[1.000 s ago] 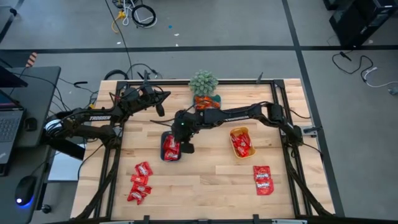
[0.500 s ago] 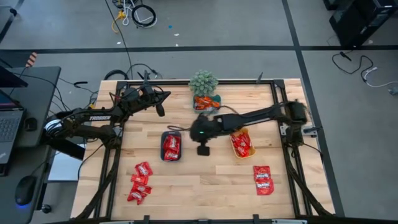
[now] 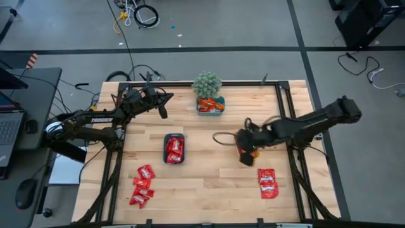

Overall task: Sort candy
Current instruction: Put the red candy into the blue bin

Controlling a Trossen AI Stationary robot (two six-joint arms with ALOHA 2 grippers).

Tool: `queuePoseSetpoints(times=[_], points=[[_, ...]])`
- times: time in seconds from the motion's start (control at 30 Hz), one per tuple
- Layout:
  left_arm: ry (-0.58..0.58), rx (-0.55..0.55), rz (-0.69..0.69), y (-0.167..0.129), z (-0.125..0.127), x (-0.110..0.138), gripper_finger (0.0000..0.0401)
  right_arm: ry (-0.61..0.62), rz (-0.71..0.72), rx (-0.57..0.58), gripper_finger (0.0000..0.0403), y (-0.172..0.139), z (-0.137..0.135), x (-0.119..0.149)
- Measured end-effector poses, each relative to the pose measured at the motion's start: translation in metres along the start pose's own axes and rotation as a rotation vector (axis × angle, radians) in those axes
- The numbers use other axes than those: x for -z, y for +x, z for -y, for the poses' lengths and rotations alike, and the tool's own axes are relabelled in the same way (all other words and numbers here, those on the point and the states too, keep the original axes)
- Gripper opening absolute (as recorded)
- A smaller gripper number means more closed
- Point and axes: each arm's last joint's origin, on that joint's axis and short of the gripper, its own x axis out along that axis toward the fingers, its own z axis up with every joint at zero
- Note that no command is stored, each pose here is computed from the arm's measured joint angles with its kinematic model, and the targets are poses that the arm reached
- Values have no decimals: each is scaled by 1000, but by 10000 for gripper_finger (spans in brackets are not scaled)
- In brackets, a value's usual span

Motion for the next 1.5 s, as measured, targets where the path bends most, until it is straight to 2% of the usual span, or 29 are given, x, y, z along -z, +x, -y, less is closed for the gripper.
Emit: queuePoseSetpoints(times=[0.2,0.4,0.7,0.9,1.1,1.2,1.37,1.43,1.5], points=[[-12,0,0,0,0,0,11,41,-203,-72,13,-16,-17,53],[-4,0,0,0,0,0,11,52,-410,-108,77,-9,-31,94],[-3,0,0,0,0,0,11,-3,-512,-20,200,17,-28,116],[-1,0,0,0,0,0,11,-71,-519,-21,229,38,-32,123],[-1,0,-1,0,0,0,11,-120,-549,-28,194,54,-36,127],[-1,0,-2,0,0,0,11,-139,-559,-22,150,56,-36,128],[-1,0,-3,0,0,0,11,-127,-549,-60,34,49,-33,124],[-3,0,-2,0,0,0,11,-112,-528,-80,15,44,-31,119],[-4,0,-2,0,0,0,11,-96,-484,-112,20,37,-33,108]])
